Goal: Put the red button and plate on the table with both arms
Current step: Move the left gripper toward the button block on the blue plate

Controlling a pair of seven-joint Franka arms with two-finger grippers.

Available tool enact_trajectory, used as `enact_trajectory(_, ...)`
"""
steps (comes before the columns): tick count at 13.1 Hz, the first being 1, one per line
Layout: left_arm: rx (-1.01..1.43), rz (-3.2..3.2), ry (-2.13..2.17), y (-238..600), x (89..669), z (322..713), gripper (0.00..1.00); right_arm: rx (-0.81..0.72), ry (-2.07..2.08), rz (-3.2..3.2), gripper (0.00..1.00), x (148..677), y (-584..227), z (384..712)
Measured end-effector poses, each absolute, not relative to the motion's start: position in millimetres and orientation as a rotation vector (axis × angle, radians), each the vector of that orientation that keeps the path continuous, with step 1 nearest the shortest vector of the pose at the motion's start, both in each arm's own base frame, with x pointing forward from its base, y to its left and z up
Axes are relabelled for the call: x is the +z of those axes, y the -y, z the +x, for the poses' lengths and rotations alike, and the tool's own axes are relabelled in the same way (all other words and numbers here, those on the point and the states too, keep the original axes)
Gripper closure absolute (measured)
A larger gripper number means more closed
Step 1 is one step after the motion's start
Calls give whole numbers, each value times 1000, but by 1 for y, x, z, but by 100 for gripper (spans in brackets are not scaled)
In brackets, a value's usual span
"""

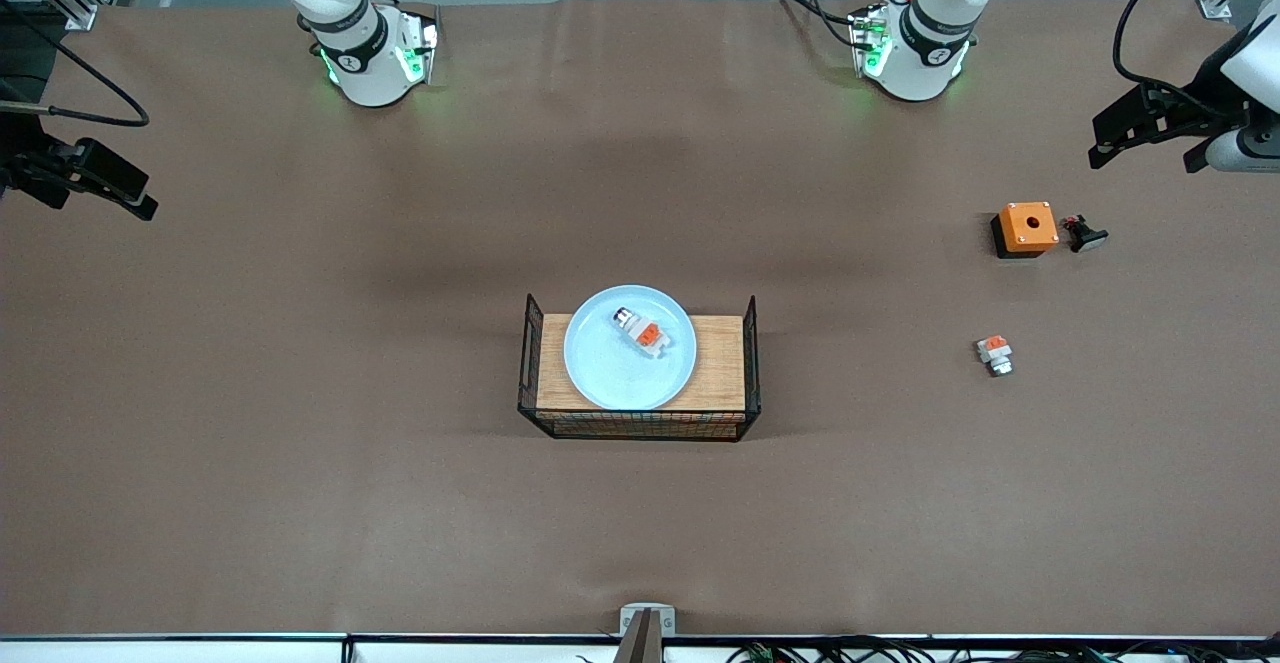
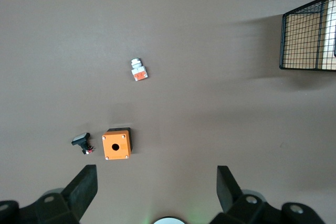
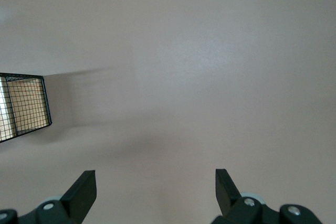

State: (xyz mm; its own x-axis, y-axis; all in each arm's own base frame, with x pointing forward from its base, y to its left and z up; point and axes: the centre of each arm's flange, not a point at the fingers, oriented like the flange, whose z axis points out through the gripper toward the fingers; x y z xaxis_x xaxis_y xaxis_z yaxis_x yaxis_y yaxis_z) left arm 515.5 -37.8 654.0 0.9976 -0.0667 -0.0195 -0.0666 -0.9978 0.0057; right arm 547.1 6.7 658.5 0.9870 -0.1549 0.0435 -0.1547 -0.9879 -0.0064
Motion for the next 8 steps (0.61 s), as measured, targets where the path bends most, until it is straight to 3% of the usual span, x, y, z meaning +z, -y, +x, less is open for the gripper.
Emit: enact_trajectory(8, -35, 3133, 85, 35, 655, 527, 0, -69, -244, -3128, 0, 658, -7, 547)
